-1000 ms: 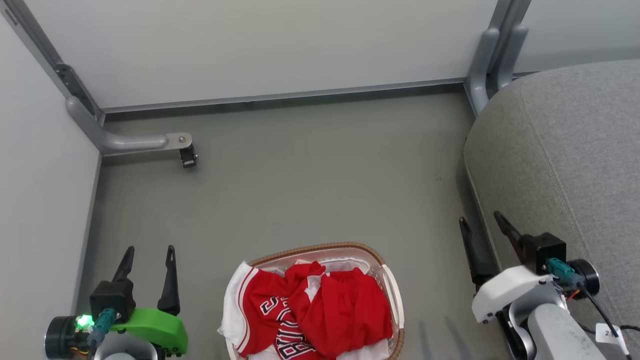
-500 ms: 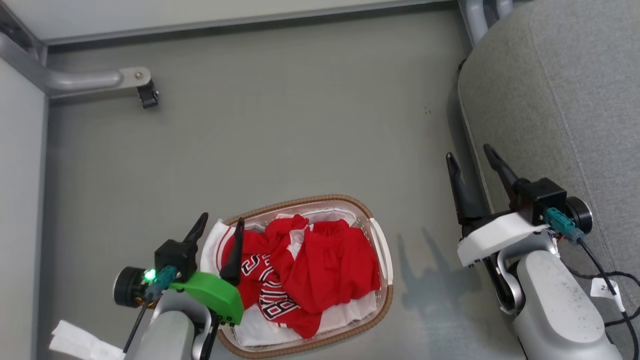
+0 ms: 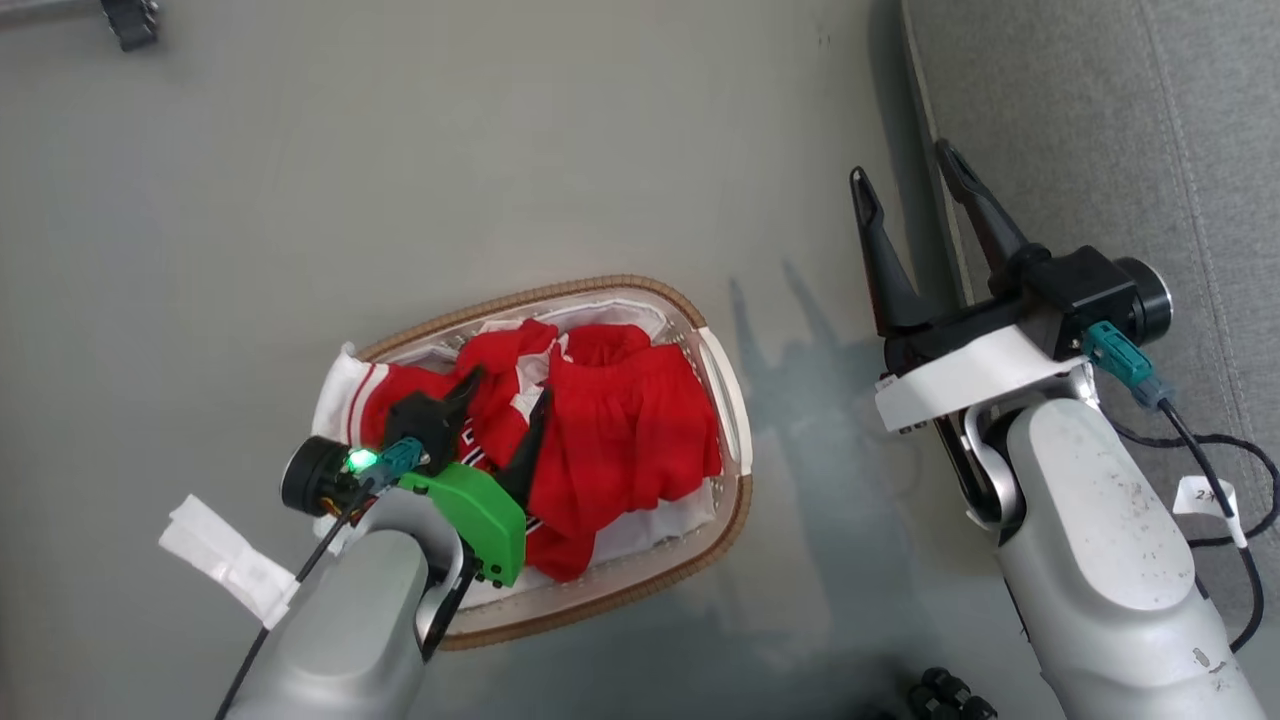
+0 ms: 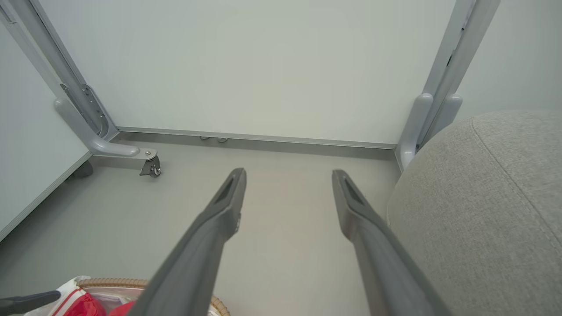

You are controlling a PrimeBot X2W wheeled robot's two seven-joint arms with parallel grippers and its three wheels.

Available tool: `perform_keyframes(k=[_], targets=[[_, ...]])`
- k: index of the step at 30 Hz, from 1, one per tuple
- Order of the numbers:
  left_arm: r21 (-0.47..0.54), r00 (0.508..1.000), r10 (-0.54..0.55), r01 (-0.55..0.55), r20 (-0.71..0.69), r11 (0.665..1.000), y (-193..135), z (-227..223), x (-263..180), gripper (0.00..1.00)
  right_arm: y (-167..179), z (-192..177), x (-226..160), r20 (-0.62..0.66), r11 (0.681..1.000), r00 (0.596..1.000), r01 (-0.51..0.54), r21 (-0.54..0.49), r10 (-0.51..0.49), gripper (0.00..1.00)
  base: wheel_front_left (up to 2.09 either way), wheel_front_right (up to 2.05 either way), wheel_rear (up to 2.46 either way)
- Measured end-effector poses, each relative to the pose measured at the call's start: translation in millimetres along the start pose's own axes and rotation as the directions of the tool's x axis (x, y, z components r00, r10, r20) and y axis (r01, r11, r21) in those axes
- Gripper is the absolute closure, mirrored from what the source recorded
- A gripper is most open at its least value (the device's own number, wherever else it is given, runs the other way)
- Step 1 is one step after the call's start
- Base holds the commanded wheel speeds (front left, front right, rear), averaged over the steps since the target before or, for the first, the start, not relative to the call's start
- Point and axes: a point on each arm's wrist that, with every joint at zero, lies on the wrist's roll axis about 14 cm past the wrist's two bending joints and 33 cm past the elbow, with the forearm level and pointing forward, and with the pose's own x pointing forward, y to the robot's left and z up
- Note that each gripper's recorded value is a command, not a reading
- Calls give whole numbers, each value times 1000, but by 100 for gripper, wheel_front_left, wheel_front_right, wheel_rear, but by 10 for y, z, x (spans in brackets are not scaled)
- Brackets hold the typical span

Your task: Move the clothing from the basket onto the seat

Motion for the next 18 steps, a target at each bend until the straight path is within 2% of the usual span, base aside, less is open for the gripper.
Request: perform_keyframes(k=[7,18], targets=[[-12,986,-75,74,-150,997,-44,-481,319,0,-55,-281,105,-40,1000,999,-1,-3,1,0,0,0,0],[-43,940,-146,139,-308,989,-69,-1079,634,0,-210,-727,101,-126,1000,992,26,3,-26,0,0,0,0]])
